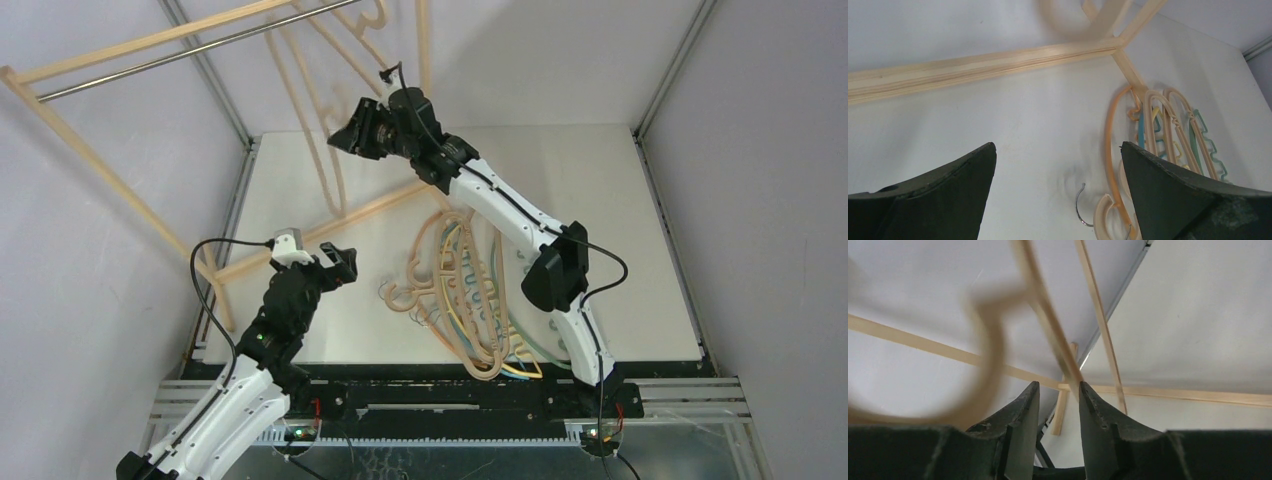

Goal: Organize the hangers

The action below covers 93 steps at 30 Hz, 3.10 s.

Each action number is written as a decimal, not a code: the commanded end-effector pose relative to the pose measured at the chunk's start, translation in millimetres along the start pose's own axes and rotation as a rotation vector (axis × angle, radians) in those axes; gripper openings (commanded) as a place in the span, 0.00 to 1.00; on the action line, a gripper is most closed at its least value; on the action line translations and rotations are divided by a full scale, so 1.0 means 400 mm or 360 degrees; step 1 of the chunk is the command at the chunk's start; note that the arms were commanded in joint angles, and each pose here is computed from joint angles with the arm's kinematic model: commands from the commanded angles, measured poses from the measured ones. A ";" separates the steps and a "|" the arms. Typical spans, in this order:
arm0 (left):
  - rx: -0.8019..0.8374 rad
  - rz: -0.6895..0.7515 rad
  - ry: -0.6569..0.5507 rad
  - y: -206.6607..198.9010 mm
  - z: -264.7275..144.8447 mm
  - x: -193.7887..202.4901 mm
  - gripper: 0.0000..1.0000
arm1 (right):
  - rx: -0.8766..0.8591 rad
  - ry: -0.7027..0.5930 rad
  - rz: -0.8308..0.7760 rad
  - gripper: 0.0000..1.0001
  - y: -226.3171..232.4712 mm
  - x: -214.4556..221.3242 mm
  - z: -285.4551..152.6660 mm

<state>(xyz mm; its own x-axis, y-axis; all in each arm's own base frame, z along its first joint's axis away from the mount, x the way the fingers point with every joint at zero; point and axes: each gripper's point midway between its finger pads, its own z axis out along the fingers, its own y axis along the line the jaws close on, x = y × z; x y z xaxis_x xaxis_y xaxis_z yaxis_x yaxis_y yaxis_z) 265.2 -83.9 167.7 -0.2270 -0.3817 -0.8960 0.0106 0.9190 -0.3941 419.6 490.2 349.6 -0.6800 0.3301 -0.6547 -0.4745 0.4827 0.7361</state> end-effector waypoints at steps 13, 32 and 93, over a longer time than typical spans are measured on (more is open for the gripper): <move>-0.0009 -0.0009 0.0003 0.007 0.003 0.015 1.00 | -0.0122 -0.0079 -0.0084 0.24 0.099 -0.055 -0.086; -0.0365 -0.0590 -0.0314 0.074 -0.028 -0.114 0.91 | 0.0108 0.0192 -0.0537 0.42 -0.006 0.180 -0.339; -0.0686 -0.0953 -0.0032 0.428 0.160 0.067 0.15 | 0.0179 0.0360 -0.0318 0.39 -0.229 0.258 -0.405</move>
<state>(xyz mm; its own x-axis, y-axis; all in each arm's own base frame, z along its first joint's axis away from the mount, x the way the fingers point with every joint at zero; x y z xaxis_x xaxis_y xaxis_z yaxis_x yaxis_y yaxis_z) 311.7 59.1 44.8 -0.0753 -0.8317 -0.5500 -0.5652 0.4900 -0.6636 298.1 351.1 209.5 -0.7398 -0.0296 -0.6721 -0.5289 0.6430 0.5539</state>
